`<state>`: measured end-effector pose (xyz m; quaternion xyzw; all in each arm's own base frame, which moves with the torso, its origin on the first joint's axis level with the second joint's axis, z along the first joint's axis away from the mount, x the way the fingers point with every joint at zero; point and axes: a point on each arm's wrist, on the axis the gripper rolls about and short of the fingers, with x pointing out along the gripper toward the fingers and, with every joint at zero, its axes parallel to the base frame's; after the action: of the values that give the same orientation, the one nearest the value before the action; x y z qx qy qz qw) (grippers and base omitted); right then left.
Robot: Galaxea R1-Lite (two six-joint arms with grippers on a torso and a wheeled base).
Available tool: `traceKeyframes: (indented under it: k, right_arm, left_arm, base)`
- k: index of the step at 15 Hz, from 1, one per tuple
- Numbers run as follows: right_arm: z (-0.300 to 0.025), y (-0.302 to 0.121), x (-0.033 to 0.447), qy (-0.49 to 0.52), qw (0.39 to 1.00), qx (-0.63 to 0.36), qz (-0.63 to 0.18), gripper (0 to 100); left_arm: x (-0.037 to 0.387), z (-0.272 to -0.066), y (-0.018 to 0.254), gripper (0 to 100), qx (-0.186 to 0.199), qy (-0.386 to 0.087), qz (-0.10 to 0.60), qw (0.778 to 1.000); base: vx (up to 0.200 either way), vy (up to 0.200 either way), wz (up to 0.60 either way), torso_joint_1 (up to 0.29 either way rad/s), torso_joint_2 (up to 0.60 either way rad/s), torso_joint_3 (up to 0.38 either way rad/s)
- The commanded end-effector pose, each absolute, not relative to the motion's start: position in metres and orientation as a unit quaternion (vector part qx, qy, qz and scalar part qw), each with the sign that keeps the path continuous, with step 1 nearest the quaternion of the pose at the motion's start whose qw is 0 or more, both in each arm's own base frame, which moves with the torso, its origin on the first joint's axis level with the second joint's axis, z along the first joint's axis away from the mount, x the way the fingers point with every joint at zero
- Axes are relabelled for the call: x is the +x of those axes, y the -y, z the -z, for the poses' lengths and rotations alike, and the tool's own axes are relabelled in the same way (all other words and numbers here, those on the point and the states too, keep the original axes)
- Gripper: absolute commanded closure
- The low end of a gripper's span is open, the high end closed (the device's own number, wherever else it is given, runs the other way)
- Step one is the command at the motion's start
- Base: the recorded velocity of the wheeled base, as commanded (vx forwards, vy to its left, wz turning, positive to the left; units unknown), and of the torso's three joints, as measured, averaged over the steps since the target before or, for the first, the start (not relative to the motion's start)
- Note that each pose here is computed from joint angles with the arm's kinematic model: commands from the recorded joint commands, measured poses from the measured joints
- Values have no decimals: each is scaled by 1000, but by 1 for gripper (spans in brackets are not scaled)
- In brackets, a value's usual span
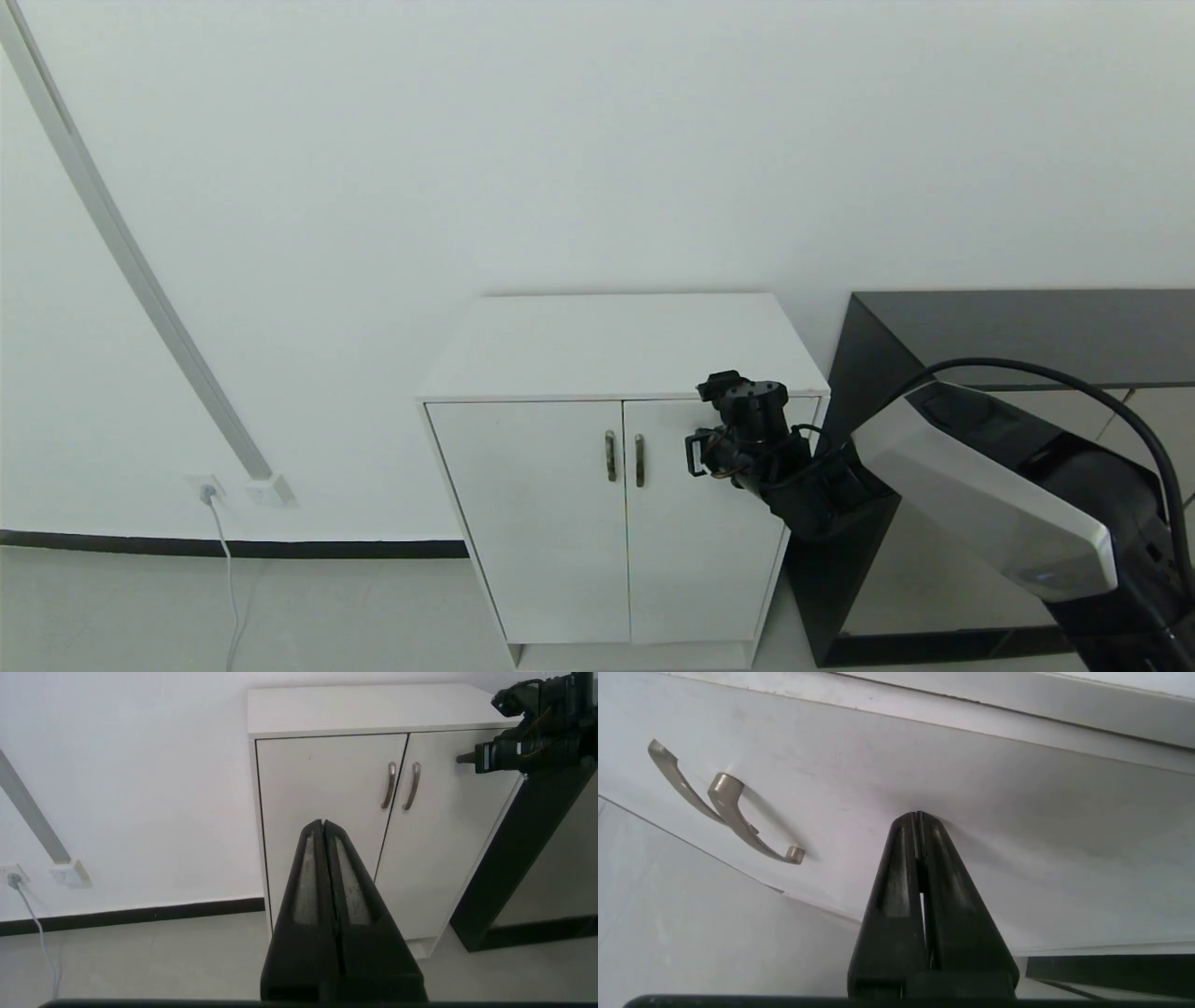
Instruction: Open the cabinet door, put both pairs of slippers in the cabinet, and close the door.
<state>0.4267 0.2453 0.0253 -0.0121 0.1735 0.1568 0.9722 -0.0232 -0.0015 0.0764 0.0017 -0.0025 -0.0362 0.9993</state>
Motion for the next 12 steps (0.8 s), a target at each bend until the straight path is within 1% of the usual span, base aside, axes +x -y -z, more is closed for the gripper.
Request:
traceKeyframes:
  k: [1, 12]
  right_arm:
    - [-23, -245, 427, -175, 972, -13, -156, 100]
    - [-20, -242, 437, -166, 975, -14, -147, 100]
  left_arm:
    - [-23, -76, 2, 100, 2, 2, 36, 999]
    - [-23, -76, 2, 100, 2, 2, 36, 999]
  base:
    - [0, 0, 0, 0, 0, 0]
    - [0, 0, 0, 0, 0, 0]
